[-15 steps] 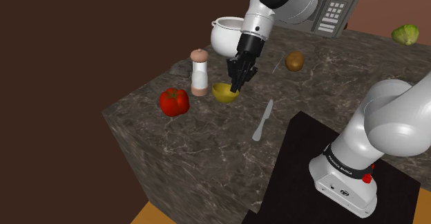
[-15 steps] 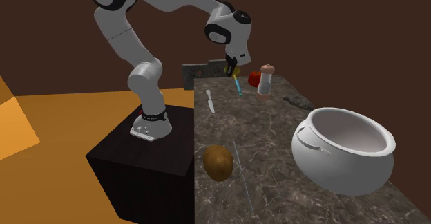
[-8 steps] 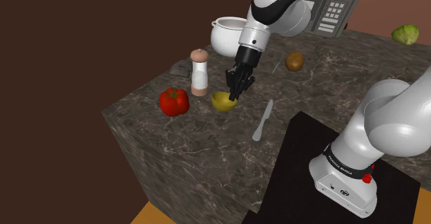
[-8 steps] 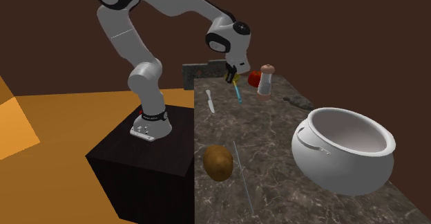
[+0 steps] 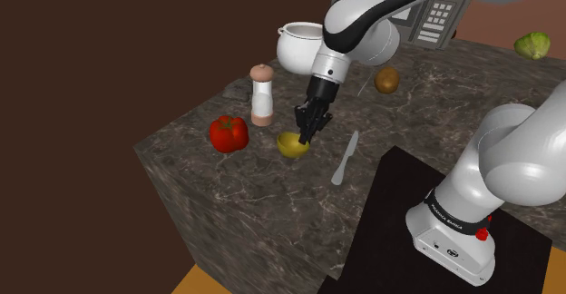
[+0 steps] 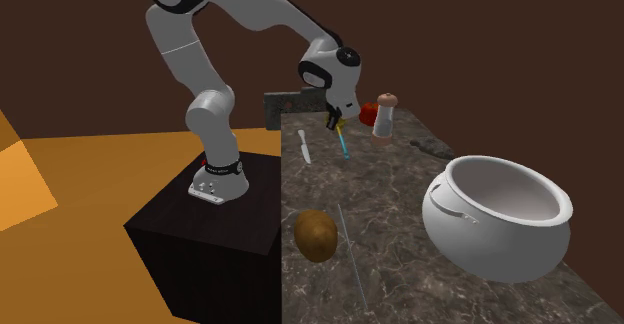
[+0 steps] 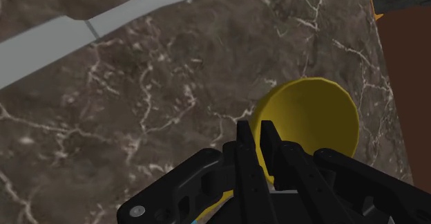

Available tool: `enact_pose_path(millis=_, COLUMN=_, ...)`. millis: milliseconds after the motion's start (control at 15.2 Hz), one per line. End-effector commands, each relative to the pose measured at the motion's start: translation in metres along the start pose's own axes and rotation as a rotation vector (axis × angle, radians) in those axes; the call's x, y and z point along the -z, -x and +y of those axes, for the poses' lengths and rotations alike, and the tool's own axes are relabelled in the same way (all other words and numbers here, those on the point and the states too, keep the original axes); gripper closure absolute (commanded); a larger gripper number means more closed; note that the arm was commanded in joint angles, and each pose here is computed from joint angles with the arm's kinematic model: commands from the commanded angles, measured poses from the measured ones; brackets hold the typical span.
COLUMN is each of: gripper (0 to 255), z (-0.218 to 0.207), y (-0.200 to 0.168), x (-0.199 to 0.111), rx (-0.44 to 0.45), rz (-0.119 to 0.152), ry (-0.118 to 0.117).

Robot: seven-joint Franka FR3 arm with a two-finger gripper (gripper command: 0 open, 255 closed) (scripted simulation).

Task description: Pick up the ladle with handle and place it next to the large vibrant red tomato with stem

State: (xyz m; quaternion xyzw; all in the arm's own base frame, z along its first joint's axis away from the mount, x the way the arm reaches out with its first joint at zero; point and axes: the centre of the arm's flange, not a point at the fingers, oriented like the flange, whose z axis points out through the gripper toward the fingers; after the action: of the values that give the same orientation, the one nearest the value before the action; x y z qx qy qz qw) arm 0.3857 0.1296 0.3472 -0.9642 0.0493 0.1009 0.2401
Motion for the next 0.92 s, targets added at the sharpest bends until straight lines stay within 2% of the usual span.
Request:
enact_pose_path(millis=0, gripper=255, z=0.002, y=-0.002, x=-0.002, rx=0.0, rz=0.001, ry=0.0)
enact_pose_path(millis=396, gripper=255, z=0.002, y=-0.002, x=-0.002, rx=0.0, rz=0.001, ry=0.0)
enact_pose_path(millis=462, gripper=0, z=0.002, y=-0.002, x=-0.002, rx=0.0, rz=0.001, ry=0.0)
enact_pose_path(millis=792, gripper=0, z=0.002, y=-0.002, x=-0.002, rx=0.0, rz=0.001, ry=0.0)
enact_pose_path(millis=858, gripper=0, z=0.002, y=-0.002, x=0.011, rx=0.0, rz=0.001, ry=0.0)
